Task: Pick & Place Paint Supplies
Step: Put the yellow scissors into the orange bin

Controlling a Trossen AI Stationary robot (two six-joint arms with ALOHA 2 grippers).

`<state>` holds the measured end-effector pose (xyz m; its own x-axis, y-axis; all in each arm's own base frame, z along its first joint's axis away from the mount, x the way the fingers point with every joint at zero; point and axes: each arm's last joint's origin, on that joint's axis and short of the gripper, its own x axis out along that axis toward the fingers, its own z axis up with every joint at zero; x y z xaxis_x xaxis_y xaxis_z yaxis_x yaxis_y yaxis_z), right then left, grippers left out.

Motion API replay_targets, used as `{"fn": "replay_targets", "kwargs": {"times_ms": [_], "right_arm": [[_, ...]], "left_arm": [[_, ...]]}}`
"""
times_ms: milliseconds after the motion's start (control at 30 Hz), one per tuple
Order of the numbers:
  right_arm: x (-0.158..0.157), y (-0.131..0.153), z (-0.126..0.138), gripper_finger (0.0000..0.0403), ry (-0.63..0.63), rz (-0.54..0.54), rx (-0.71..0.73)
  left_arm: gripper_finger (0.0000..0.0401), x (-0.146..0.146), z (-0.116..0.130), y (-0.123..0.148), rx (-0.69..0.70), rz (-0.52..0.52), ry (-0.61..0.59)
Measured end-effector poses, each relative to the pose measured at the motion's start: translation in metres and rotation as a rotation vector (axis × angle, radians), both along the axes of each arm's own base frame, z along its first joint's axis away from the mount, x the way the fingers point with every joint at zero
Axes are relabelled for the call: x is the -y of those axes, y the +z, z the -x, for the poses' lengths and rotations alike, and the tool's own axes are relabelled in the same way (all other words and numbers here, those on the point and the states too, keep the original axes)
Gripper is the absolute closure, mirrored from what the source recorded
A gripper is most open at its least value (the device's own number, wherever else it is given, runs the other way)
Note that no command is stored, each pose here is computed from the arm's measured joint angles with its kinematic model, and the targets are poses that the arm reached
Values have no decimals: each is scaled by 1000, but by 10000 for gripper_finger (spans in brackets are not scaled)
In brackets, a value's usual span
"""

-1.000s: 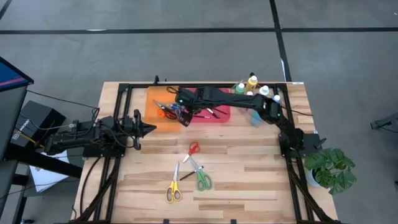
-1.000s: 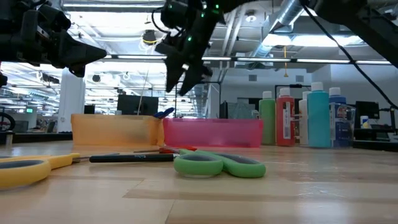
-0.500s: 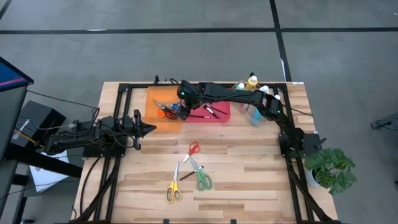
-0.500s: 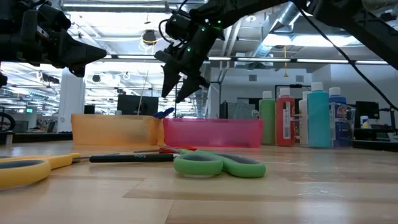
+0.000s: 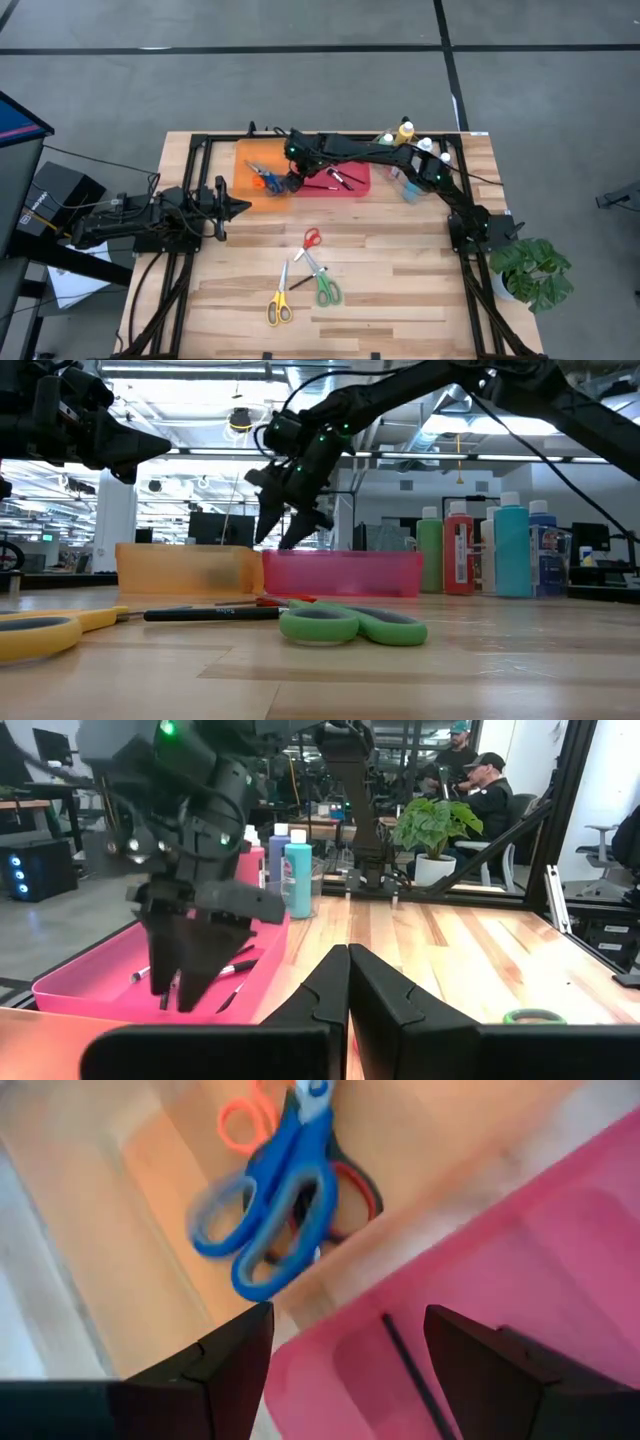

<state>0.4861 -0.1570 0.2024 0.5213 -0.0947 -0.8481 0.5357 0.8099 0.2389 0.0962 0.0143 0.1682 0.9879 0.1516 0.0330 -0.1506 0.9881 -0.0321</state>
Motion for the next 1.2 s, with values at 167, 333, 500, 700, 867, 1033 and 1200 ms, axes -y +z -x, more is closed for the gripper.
{"fn": "replay_targets", "kwargs": {"times_ms": [167,333,500,700,867,1033,1200], "right_arm": [[-9,7,-4,154,59,-2,30],[-21,16,-5,173,117,24,0],[-33,40,4,197,134,55,-89],[-92,68,15,227,273,73,-207],[-154,67,22,247,417,132,-321],[-219,67,27,259,528,169,-328],[-277,50,45,263,547,246,-414]], "left_arm": [[399,0,0,0,0,0,0],[399,0,0,0,0,0,0],[399,0,0,0,0,0,0],[399,0,0,0,0,0,0],[399,0,0,0,0,0,0],[399,0,0,0,2,0,0],[399,0,0,0,2,0,-1]]}}
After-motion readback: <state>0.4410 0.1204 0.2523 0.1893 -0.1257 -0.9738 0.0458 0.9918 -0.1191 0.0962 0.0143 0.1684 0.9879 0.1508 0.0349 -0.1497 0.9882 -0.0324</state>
